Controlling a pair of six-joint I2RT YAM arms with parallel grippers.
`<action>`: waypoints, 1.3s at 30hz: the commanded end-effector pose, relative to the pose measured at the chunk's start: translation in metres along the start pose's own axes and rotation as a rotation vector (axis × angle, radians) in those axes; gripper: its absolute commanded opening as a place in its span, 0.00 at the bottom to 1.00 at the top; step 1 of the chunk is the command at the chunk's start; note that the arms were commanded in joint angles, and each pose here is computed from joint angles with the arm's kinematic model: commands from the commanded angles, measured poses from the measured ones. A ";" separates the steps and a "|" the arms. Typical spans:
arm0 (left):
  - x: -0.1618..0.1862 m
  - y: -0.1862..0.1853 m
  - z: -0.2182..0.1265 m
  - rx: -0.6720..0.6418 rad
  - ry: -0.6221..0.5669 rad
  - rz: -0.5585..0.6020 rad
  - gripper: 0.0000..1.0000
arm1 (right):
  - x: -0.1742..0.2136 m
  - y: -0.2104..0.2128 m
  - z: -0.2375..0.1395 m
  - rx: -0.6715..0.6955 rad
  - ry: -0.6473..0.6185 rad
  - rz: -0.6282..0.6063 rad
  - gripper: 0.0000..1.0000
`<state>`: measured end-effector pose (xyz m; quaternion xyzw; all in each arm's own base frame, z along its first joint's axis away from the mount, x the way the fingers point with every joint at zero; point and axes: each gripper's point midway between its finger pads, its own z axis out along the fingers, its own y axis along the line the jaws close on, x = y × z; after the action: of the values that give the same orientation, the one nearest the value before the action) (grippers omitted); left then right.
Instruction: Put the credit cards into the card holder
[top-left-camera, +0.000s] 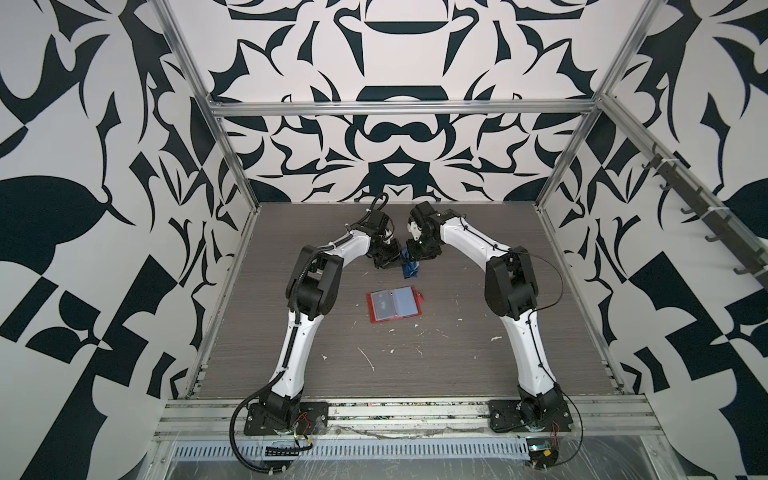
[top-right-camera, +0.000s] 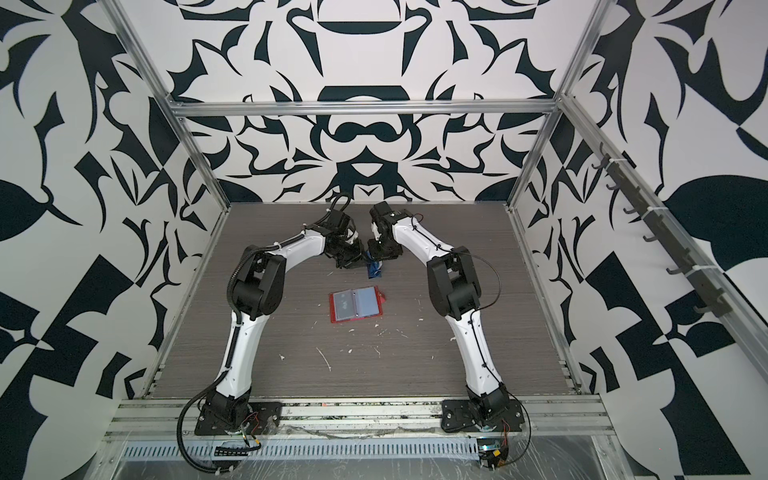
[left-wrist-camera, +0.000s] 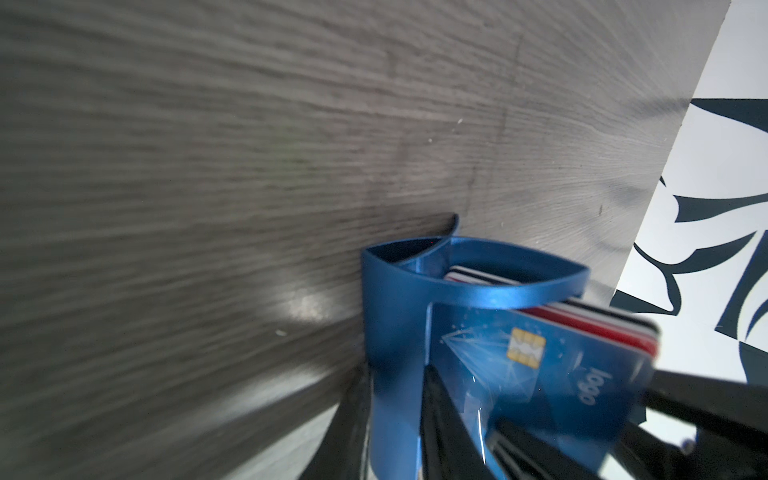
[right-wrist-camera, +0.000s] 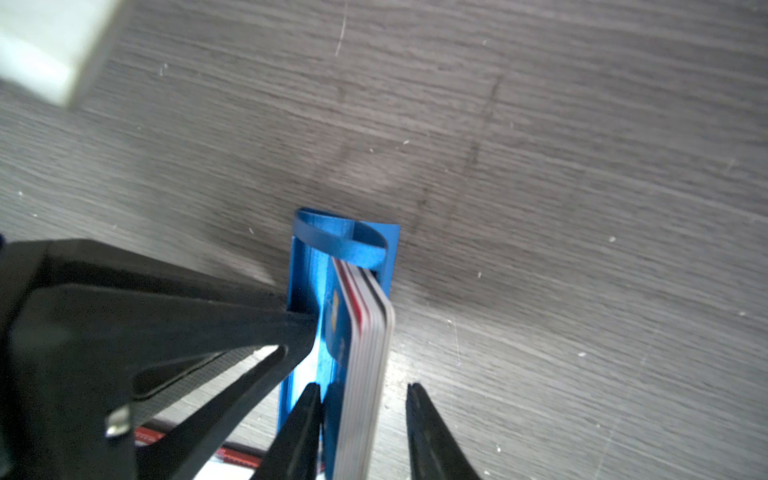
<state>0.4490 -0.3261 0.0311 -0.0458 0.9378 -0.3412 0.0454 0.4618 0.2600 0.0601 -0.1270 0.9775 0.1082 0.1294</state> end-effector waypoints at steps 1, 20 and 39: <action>0.020 0.038 0.017 -0.124 0.072 -0.065 0.24 | -0.015 -0.010 -0.045 0.068 -0.075 -0.004 0.36; 0.019 0.037 0.019 -0.123 0.065 -0.077 0.24 | -0.017 -0.007 -0.057 0.075 -0.088 -0.019 0.38; 0.021 0.040 0.019 -0.129 0.073 -0.080 0.24 | -0.018 -0.006 -0.069 0.090 -0.106 -0.026 0.28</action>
<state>0.4482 -0.3274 0.0310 -0.0480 0.9380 -0.3403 0.0446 0.4603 0.2550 0.0816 -0.1319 0.9768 0.0850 0.1454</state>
